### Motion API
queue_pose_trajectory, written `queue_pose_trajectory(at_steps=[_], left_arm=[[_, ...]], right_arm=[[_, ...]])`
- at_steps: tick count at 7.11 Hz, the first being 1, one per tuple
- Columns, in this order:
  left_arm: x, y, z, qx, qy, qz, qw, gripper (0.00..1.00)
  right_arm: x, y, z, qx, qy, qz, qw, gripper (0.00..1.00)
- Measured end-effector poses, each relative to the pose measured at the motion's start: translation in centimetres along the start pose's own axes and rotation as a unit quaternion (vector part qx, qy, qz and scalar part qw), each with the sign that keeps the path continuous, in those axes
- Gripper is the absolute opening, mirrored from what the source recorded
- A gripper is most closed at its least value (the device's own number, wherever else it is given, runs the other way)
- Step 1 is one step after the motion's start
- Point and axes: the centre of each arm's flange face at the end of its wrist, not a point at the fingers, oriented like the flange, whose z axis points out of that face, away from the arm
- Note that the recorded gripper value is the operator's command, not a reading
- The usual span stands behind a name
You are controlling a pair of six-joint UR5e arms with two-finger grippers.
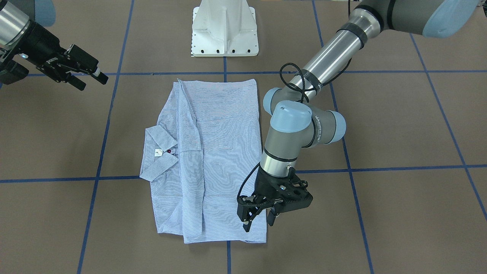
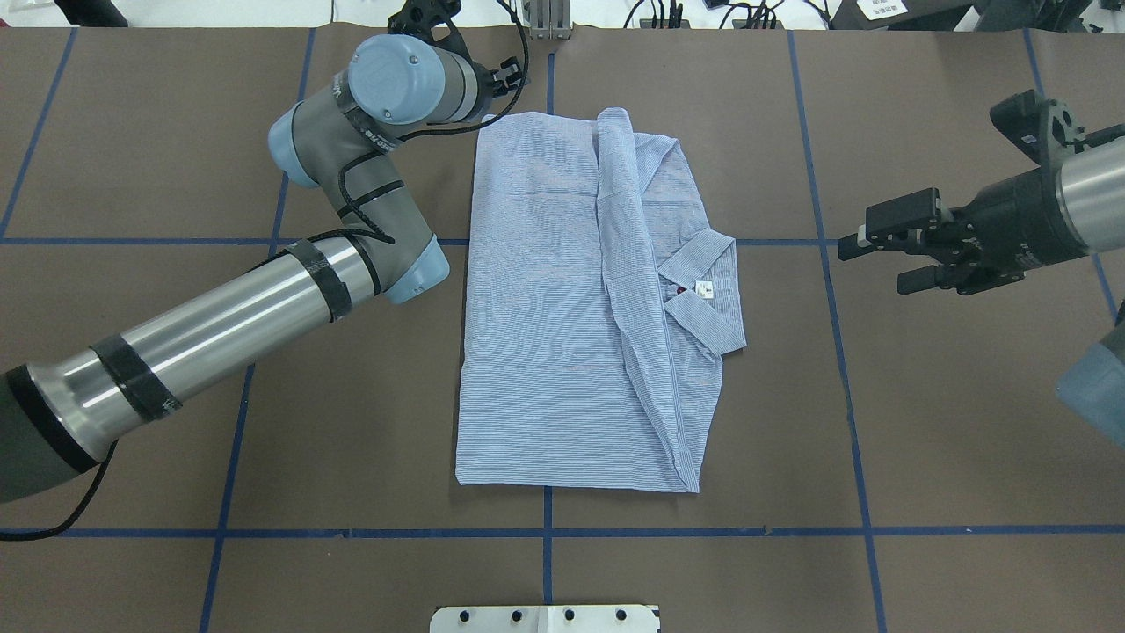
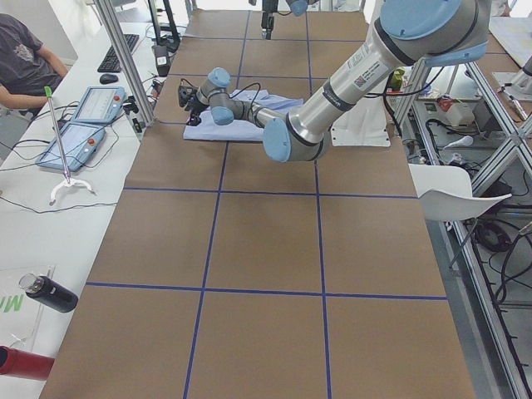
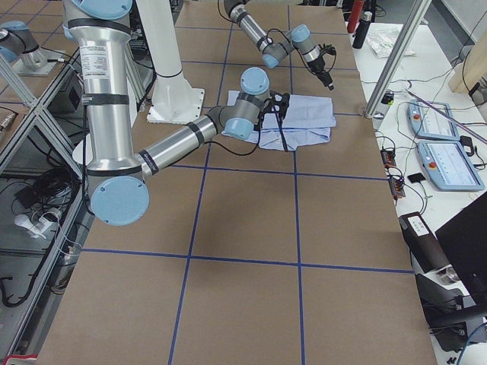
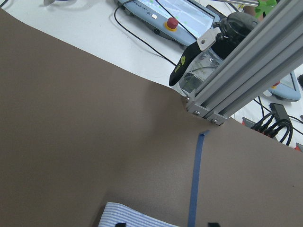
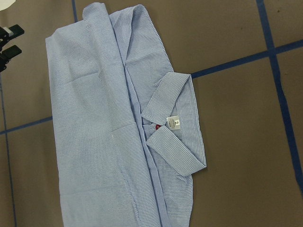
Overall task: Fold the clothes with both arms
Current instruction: 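Release the shirt and raise the left gripper while the right gripper moves over the shirt, then press the right gripper down on the shirt's middle to flatten it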
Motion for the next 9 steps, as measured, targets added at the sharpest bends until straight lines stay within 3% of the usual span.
queue_pose_trajectory(at_steps=[2,4,6,8,9], left_arm=[[-3.5,0.9,-2.1,-0.041,-0.017,0.018,0.9989,1.0],[-8.5,1.4,-5.9,-0.054,-0.014,0.032,0.9979,1.0],[-11.6,1.9,-9.3,-0.071,-0.011,0.044,0.9965,1.0],[-13.0,2.3,-13.1,-0.081,-0.015,0.059,0.9949,1.0],[-13.6,2.4,-14.5,-0.084,-0.016,0.065,0.9942,1.0]], right_arm=[[-0.6,0.6,4.2,0.02,0.036,-0.037,0.9985,1.0],[-6.3,0.3,8.5,0.03,0.106,-0.068,0.9916,1.0],[-13.4,0.1,13.6,0.048,0.185,-0.118,0.9745,1.0],[-18.5,-2.2,19.8,0.055,0.237,-0.164,0.9559,1.0],[-20.4,-3.4,23.4,0.055,0.266,-0.193,0.9431,1.0]])
